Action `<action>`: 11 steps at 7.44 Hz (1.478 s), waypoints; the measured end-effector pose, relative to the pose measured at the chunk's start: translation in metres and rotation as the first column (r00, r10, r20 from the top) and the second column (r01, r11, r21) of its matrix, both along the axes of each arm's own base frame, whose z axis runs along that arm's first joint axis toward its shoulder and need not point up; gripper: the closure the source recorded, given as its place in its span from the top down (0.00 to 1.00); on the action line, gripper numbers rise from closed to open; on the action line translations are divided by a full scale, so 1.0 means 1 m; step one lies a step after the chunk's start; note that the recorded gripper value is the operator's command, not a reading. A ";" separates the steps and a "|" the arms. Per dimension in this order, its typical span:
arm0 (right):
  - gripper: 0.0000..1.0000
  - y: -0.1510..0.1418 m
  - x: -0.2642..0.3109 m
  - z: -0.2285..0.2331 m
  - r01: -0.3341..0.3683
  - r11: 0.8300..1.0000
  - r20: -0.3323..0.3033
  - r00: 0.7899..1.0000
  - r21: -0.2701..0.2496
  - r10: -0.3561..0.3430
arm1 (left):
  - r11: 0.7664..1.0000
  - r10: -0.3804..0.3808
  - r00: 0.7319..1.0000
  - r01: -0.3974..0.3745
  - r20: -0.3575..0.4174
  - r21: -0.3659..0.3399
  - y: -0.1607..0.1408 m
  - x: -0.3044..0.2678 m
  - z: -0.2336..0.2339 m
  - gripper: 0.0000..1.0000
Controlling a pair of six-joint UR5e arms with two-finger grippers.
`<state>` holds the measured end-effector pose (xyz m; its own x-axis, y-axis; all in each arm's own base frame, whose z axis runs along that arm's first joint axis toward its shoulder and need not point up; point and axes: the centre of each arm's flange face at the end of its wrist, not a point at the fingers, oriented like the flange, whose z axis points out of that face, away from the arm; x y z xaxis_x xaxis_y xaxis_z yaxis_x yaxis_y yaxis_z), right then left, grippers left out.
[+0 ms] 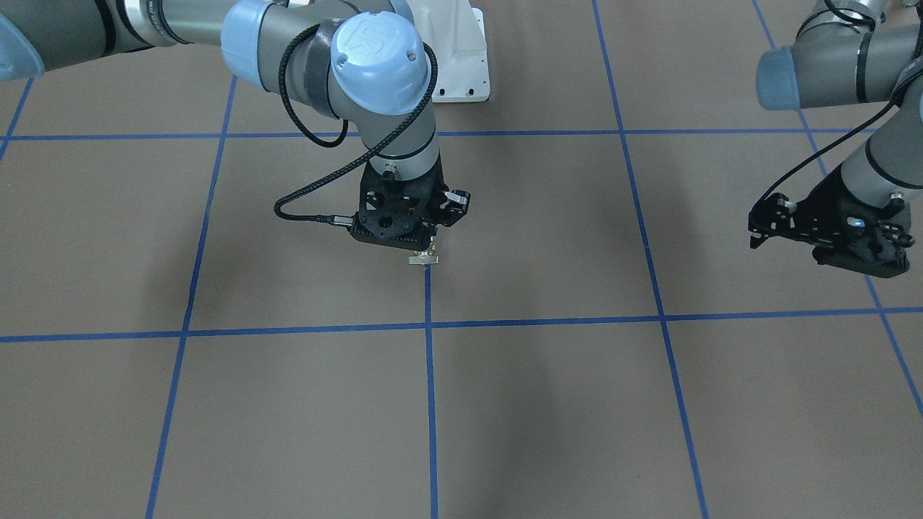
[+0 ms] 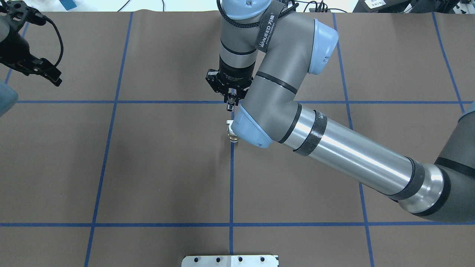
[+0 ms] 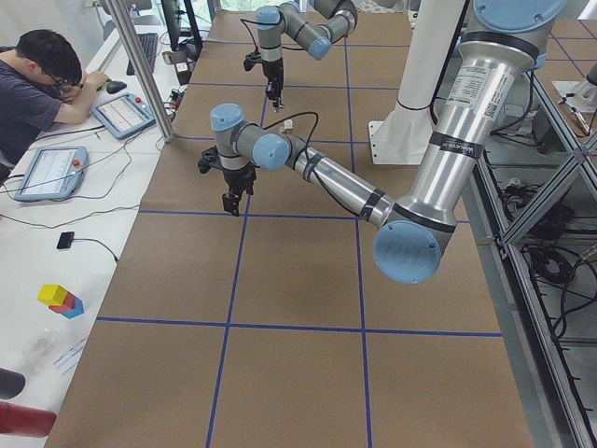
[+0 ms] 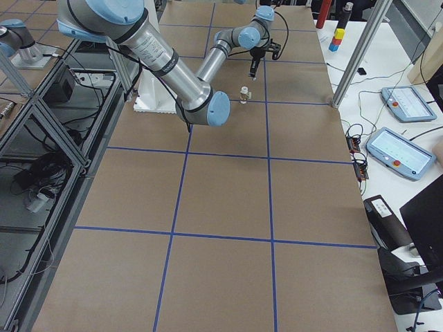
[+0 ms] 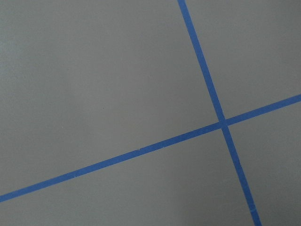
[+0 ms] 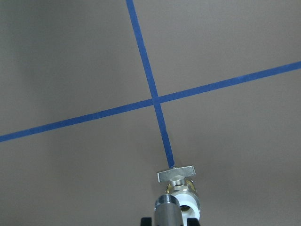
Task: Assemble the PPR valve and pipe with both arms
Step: 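Lower the fitting onto the valve top and press it into place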
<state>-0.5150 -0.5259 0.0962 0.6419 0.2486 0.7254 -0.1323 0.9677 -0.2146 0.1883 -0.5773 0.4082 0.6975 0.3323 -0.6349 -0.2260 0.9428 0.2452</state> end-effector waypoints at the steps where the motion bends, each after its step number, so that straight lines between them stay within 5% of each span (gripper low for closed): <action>1: 0.00 0.001 -0.002 0.008 0.003 1.000 -0.009 1.000 -0.008 -0.003 | 1.000 0.000 1.000 0.000 -0.001 0.001 0.000 0.001 0.000 1.00; 11: 0.00 0.017 -0.036 0.029 0.056 0.997 -0.040 0.997 -0.054 -0.059 | 1.000 0.004 1.000 -0.004 -0.005 0.011 -0.006 0.005 0.011 1.00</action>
<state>-0.5509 -0.5091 0.1255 0.6857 0.2479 0.6844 -0.0866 0.9613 -0.2614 0.1933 -0.5833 0.4194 0.6929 0.3425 -0.6345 -0.2289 0.9389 0.2569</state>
